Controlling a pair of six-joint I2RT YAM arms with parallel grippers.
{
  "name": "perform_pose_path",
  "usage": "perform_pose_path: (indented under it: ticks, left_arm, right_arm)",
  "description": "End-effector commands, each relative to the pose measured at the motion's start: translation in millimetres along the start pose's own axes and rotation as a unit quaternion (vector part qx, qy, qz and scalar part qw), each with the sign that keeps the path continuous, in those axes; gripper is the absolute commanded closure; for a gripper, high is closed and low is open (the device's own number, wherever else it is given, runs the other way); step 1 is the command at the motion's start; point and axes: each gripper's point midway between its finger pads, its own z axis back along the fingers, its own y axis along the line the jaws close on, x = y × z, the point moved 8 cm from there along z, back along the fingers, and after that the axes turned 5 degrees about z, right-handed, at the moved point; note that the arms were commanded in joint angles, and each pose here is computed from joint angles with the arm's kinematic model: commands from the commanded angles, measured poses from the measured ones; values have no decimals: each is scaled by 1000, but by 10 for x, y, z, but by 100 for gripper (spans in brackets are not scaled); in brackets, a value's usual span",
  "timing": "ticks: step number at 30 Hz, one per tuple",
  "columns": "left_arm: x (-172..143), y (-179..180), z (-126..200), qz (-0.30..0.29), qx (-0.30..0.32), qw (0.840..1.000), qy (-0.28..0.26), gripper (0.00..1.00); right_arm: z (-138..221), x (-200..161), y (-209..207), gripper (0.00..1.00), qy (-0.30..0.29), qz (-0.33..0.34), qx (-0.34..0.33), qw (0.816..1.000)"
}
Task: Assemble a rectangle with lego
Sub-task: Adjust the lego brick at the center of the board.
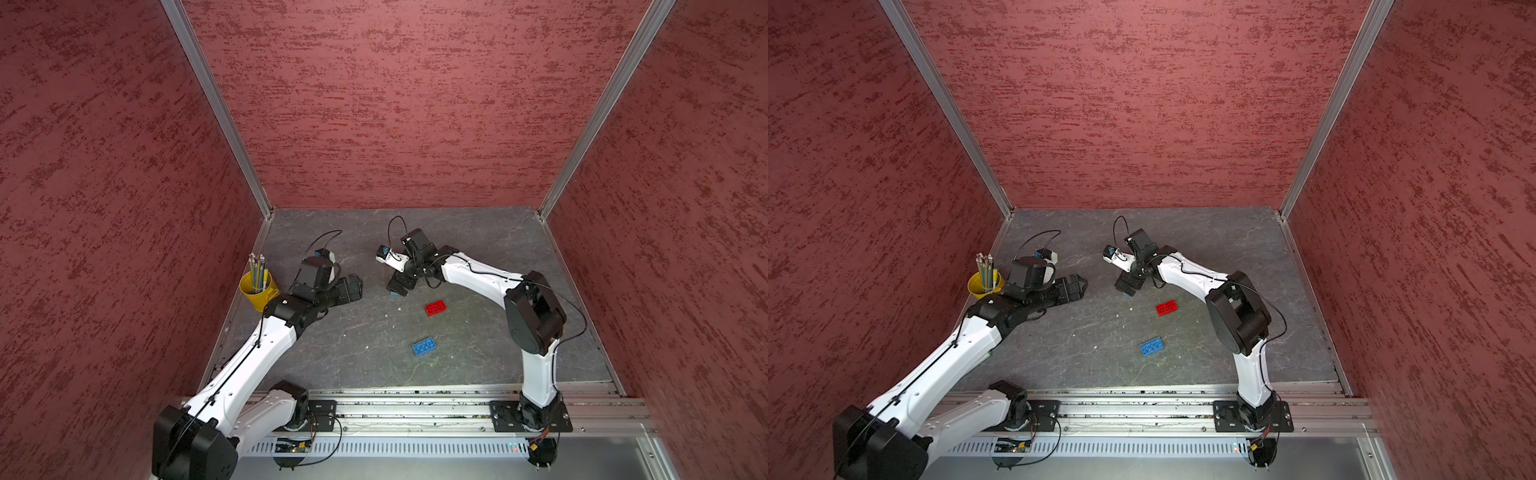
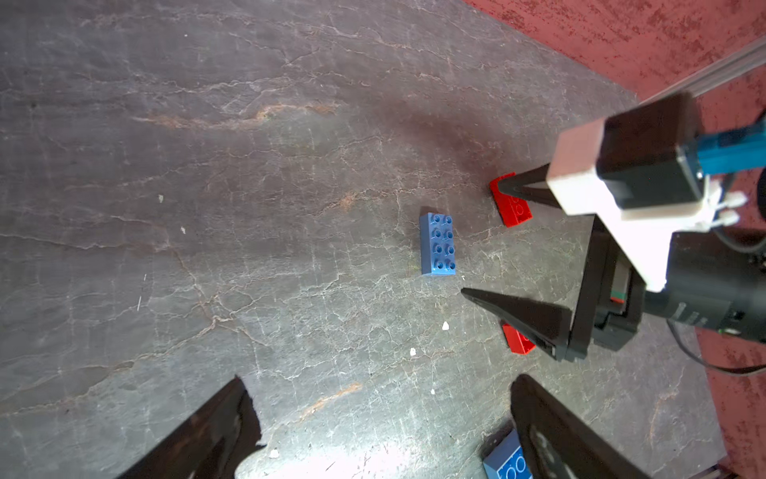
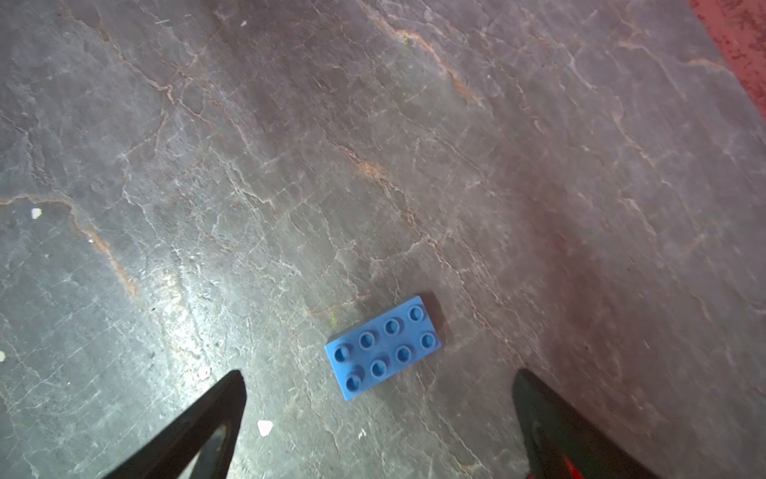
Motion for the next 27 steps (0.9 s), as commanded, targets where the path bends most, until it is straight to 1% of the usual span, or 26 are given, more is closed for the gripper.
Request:
perform_pose_path:
  ticks: [1, 5, 8, 11, 15, 21, 27]
  left_arm:
    - [55, -21, 1, 16, -26, 1000, -6, 0]
    - [50, 1, 15, 18, -28, 999, -5, 0]
    - [40, 0, 24, 17, -35, 999, 0, 0]
    - [46, -11, 55, 12, -41, 999, 0, 0]
    - [49, -3, 86, 11, -43, 999, -3, 0]
    - [42, -3, 83, 12, -57, 998, -4, 0]
    - [30, -4, 80, 12, -74, 997, -4, 0]
  right_arm:
    - [-88, -64, 53, 2, 2, 13, 26, 1000]
    - [-167, -146, 59, 1, 15, 29, 15, 999]
    - [-197, -240, 53, 1, 19, 74, -17, 997]
    - [-156, -273, 80, 2, -4, 126, -38, 991]
    - [-167, -233, 23, 1, -7, 156, -57, 986]
    - [-305, -205, 0, 3, -10, 161, -42, 986]
    - [-382, -202, -3, 5, -20, 158, -42, 986]
